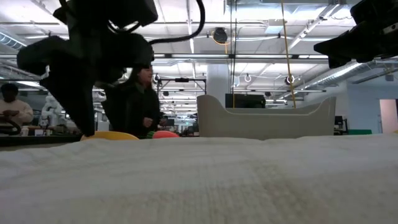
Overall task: Pick and placing Produce into tupperware
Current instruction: Put the yellow banana into the gray bin
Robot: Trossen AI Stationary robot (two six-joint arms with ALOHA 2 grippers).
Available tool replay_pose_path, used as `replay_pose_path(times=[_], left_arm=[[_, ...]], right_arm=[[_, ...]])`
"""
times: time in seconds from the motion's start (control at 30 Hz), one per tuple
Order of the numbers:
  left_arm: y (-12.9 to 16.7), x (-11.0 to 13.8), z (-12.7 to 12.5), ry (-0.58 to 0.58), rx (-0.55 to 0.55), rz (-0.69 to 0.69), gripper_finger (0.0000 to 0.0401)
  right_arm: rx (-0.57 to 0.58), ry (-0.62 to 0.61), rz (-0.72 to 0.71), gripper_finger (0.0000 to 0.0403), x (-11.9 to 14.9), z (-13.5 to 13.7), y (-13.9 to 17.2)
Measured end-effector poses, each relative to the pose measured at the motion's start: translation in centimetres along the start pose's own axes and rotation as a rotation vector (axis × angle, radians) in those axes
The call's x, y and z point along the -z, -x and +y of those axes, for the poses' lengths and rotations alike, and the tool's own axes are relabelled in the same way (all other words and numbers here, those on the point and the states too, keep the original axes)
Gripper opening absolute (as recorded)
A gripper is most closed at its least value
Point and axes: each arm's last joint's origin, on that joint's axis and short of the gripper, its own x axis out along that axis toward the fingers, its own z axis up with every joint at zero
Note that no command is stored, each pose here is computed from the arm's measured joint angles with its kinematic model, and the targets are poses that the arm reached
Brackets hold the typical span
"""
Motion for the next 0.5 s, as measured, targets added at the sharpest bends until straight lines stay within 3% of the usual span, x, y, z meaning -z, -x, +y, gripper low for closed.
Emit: replay_pose_path(times=[0.5], left_arm=[[-2.2, 0.3, 0.2, -0.013, -0.003, 0.076, 0.0321]], right_arm=[[0.0, 0.004, -0.001, 0.0, 0.0, 0.0, 0.0]])
